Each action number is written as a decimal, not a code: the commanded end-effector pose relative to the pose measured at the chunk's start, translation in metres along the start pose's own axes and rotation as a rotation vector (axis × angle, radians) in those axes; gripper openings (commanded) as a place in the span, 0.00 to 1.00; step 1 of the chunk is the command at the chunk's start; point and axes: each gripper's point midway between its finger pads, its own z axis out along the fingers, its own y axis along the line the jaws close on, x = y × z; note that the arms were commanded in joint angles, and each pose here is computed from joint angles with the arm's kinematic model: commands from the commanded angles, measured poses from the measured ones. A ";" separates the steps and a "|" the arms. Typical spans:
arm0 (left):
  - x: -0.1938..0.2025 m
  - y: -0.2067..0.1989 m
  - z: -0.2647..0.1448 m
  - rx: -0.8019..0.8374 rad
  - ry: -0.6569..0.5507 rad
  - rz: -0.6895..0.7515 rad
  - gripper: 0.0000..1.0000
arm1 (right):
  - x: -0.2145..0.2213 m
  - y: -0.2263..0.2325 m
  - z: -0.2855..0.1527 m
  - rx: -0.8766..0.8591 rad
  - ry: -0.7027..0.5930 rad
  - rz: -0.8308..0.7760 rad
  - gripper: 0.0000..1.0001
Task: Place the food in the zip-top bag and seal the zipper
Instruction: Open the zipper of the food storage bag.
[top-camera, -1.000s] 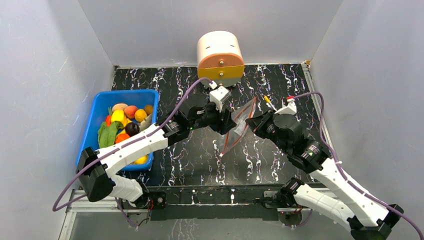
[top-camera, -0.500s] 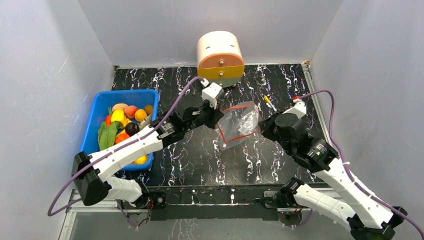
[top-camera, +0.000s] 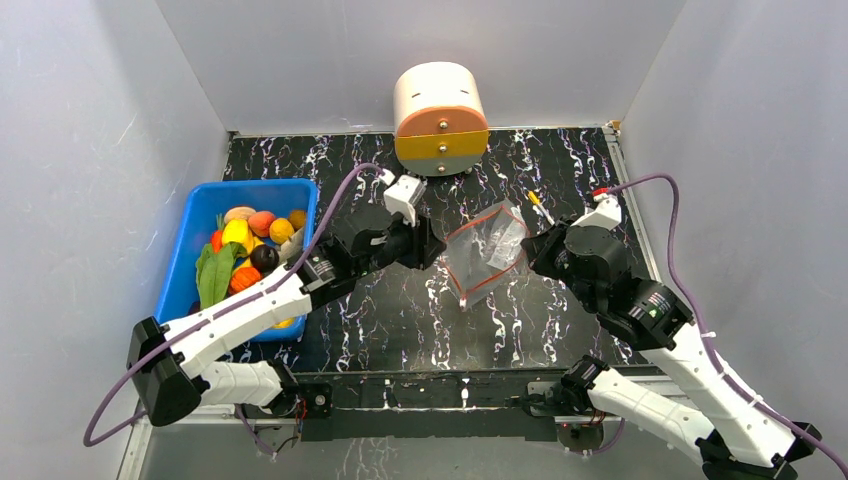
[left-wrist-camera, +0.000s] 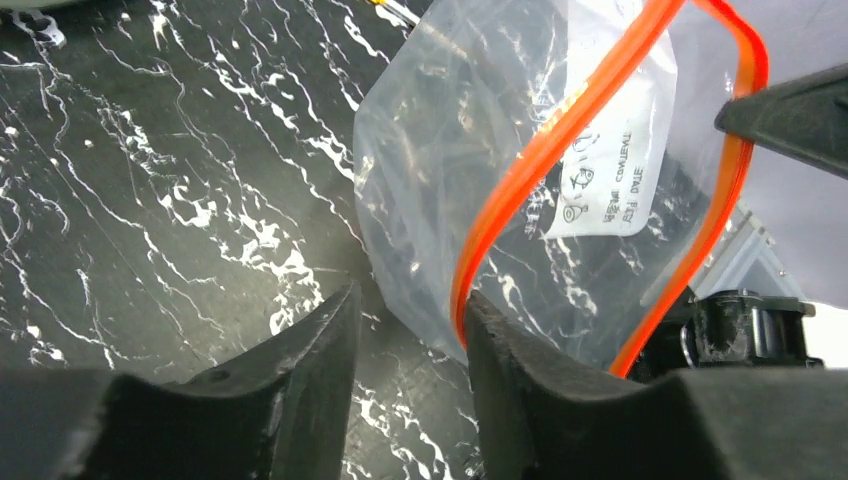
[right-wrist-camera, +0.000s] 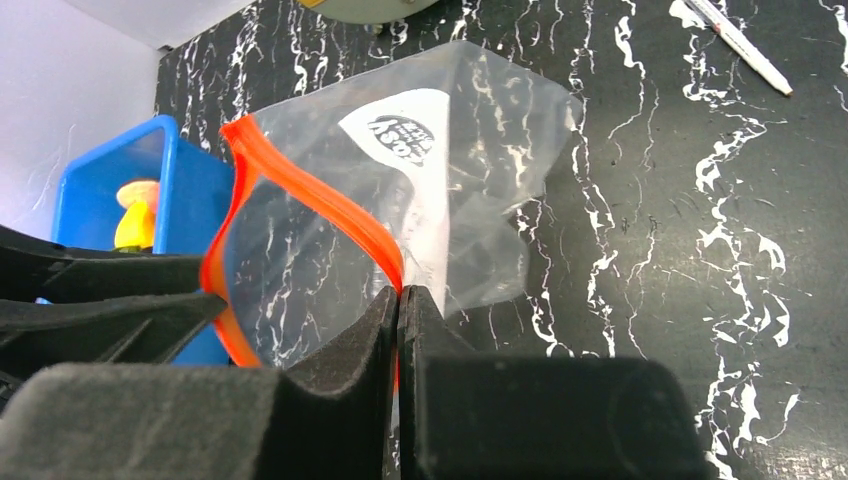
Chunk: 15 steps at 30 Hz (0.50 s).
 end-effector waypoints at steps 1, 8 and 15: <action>-0.010 -0.017 -0.020 0.085 -0.056 -0.088 0.50 | -0.019 0.021 -0.009 -0.094 -0.042 -0.005 0.00; 0.003 -0.009 -0.023 0.063 -0.024 -0.073 0.72 | -0.031 -0.011 -0.023 0.091 -0.042 -0.082 0.00; 0.026 0.026 -0.022 -0.120 0.072 -0.031 0.98 | -0.067 -0.025 -0.046 0.231 -0.090 -0.141 0.00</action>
